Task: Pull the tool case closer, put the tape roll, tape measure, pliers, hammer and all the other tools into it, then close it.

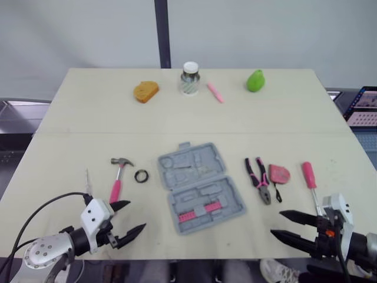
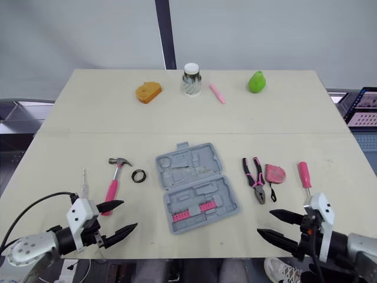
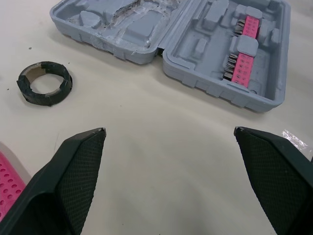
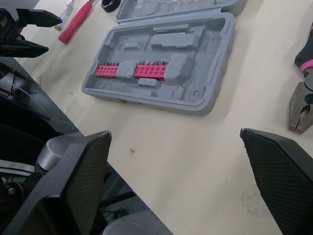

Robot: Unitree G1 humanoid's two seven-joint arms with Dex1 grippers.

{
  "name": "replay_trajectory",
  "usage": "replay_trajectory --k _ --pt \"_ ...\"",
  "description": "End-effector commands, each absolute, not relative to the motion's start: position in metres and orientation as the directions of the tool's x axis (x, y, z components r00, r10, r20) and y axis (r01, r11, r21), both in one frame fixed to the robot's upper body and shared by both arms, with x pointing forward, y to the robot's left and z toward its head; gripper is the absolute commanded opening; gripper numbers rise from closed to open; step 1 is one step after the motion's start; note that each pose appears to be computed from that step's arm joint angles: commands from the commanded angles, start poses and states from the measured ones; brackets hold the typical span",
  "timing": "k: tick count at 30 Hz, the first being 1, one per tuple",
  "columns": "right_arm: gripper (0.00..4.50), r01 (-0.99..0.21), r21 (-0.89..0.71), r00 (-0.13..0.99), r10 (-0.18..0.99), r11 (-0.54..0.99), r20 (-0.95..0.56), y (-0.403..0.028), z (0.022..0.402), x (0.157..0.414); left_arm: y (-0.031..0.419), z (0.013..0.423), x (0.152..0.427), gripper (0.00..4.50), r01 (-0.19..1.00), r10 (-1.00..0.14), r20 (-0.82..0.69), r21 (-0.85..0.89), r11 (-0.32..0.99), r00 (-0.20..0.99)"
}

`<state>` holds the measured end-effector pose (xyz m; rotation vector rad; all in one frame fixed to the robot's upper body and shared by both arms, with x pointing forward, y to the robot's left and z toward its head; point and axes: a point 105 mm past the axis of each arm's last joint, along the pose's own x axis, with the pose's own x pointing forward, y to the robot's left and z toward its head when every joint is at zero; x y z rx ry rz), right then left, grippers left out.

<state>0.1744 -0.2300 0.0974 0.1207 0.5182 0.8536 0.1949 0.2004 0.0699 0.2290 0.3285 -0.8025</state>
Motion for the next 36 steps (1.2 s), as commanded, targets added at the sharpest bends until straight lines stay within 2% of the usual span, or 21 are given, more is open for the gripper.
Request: replay_trajectory --k 1,27,34,35,36 --pt "4.45 -0.708 0.285 0.537 0.754 0.647 -0.377 -0.23 0.104 0.173 0.198 0.076 0.194 4.5 0.741 -0.677 -0.346 0.09 0.665 0.65" --pt "4.45 -0.703 0.284 0.542 0.75 0.651 -0.378 -0.23 0.103 0.172 0.196 0.083 0.2 4.5 0.754 -0.703 -0.3 0.093 0.651 0.644" --pt "4.45 -0.728 0.236 0.546 0.752 0.644 -0.37 -0.231 0.113 0.18 0.2 0.077 0.212 4.5 0.747 -0.675 -0.476 -0.056 0.663 0.564" --pt "4.22 -0.735 0.225 0.544 0.754 0.64 -0.369 -0.231 0.116 0.182 0.197 0.081 0.214 4.5 0.758 -0.696 -0.463 -0.078 0.648 0.548" --pt "3.94 -0.744 0.205 0.542 0.754 0.636 -0.371 -0.23 0.119 0.186 0.194 0.084 0.216 4.26 0.765 -0.708 -0.457 -0.085 0.638 0.539"
